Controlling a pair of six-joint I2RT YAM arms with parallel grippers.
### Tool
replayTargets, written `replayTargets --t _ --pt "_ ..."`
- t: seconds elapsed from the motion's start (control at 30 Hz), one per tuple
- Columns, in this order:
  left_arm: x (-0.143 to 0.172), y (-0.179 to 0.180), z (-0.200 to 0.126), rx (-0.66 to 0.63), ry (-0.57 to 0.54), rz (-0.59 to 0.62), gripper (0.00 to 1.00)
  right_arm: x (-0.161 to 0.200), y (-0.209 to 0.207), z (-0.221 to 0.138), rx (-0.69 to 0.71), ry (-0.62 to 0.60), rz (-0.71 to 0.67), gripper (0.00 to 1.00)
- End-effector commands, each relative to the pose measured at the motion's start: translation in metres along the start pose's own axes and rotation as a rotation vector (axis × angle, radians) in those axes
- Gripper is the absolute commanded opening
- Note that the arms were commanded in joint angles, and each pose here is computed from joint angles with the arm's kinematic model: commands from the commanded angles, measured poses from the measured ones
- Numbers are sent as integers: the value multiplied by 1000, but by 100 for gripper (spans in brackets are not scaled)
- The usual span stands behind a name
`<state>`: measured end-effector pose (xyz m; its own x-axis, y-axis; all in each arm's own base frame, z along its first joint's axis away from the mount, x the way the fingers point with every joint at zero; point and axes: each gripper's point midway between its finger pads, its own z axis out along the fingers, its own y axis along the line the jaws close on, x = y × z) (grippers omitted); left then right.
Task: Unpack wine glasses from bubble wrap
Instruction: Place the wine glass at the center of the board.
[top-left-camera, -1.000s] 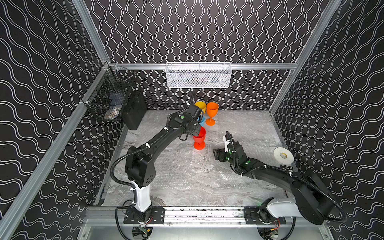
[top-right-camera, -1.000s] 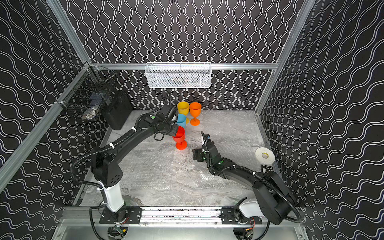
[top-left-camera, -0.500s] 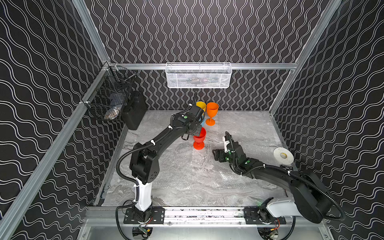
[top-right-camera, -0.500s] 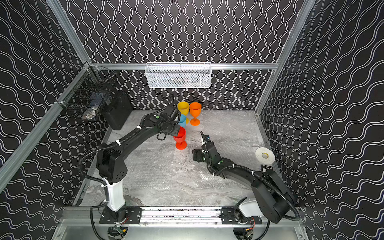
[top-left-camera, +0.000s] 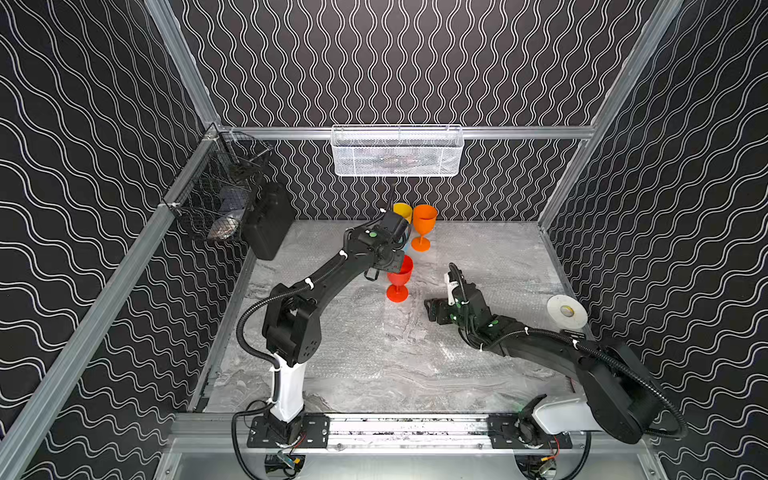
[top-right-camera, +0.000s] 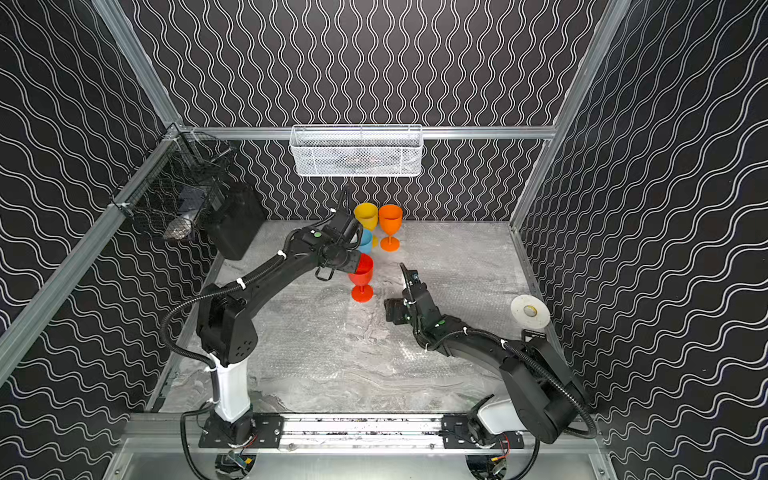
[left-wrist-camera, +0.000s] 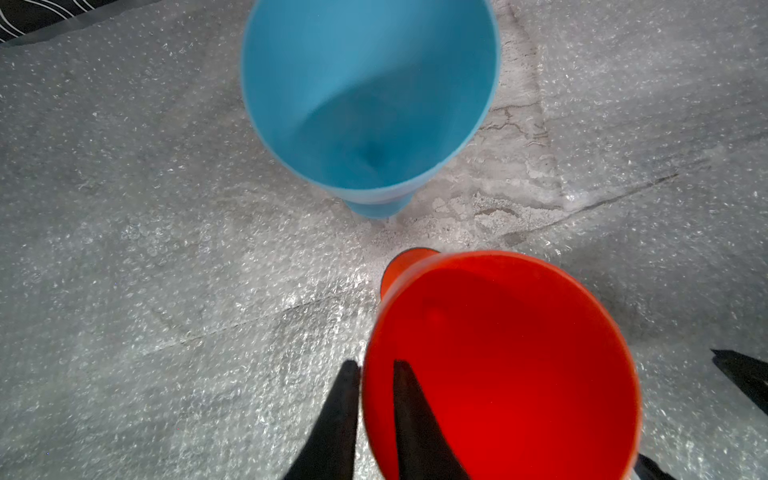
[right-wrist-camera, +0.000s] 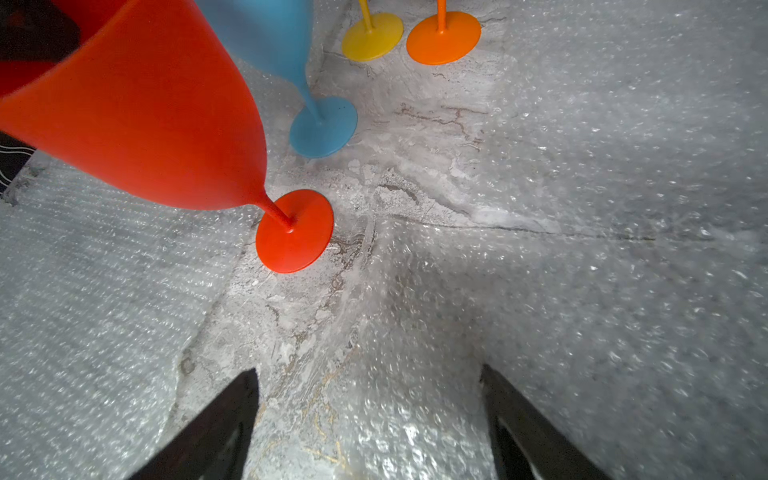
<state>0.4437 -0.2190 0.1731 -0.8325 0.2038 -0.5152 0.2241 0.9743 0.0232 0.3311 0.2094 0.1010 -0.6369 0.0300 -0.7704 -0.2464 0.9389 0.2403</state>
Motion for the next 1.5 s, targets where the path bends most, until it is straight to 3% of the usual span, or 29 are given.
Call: replayTargets --t 0.0,0.43,0.8,1.03,1.27,1.47 --pt "-3 1 -2 -4 -8 -8 25 -10 5 1 -16 -32 12 84" --pt "-10 9 -39 -17 -72 -34 48 -8 3 3 -5 -27 7 84" --pt "7 38 -93 -61 -235 -105 51 -6 -10 8 33 -18 31 84" --pt "43 75 -109 -126 -362 -204 60 -35 -30 -15 132 -84 67 89" --pt "96 126 -84 -203 -419 -360 60 -73 -64 -46 176 -183 152 97" --pt "125 160 -70 -321 -454 -424 64 -103 -130 -89 419 -281 265 100"
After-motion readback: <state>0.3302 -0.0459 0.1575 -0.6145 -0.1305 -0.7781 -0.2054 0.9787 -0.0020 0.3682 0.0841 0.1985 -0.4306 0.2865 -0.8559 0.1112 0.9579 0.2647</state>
